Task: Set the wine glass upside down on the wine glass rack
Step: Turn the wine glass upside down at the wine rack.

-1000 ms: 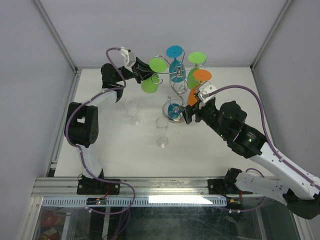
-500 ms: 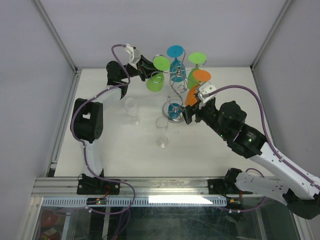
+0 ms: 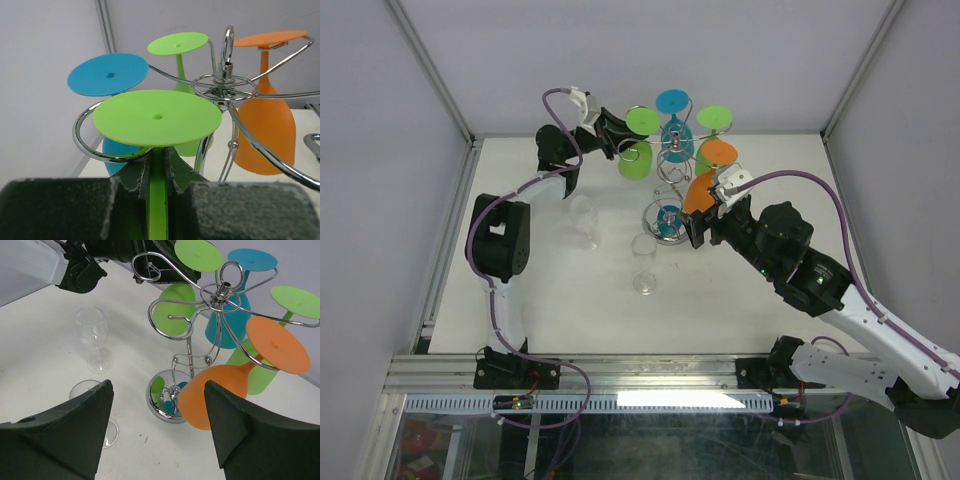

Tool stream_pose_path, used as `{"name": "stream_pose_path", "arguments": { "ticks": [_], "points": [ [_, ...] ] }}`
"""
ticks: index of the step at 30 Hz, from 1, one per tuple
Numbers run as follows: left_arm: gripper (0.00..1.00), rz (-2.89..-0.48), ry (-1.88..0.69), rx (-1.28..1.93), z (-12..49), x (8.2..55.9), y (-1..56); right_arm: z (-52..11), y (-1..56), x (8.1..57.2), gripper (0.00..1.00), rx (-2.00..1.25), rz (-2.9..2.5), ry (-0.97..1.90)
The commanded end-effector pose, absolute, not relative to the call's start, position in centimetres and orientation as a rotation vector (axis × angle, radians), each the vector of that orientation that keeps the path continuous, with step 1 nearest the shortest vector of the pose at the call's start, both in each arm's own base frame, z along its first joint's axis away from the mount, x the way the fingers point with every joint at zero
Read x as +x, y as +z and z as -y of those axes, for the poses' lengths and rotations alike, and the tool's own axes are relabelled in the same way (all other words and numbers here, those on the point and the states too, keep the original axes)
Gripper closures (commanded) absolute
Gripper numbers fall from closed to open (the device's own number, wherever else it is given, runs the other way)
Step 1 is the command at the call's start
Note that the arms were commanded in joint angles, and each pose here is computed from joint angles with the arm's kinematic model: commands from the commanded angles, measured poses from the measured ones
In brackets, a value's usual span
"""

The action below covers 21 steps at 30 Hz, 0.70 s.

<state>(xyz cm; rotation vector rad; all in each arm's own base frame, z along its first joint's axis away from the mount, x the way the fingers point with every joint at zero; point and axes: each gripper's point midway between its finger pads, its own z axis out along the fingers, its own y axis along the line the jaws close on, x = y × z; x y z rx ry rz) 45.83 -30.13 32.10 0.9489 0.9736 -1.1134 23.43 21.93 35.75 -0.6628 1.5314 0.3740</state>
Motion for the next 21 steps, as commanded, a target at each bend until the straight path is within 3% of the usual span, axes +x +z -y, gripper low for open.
{"name": "stream_pose_path", "arguments": {
  "ticks": [1, 21],
  "points": [
    [1.0, -0.911, -1.093, 0.879, 30.3, 46.3, 34.3, -21.8, 37.6, 23.4, 0.24, -0.625, -1.486, 0.385],
    [1.0, -0.896, -1.105, 0.854, 31.0, 45.7, 34.4, -23.3, 43.0, 29.4, 0.27, -0.438, -1.559, 0.283]
  ]
}}
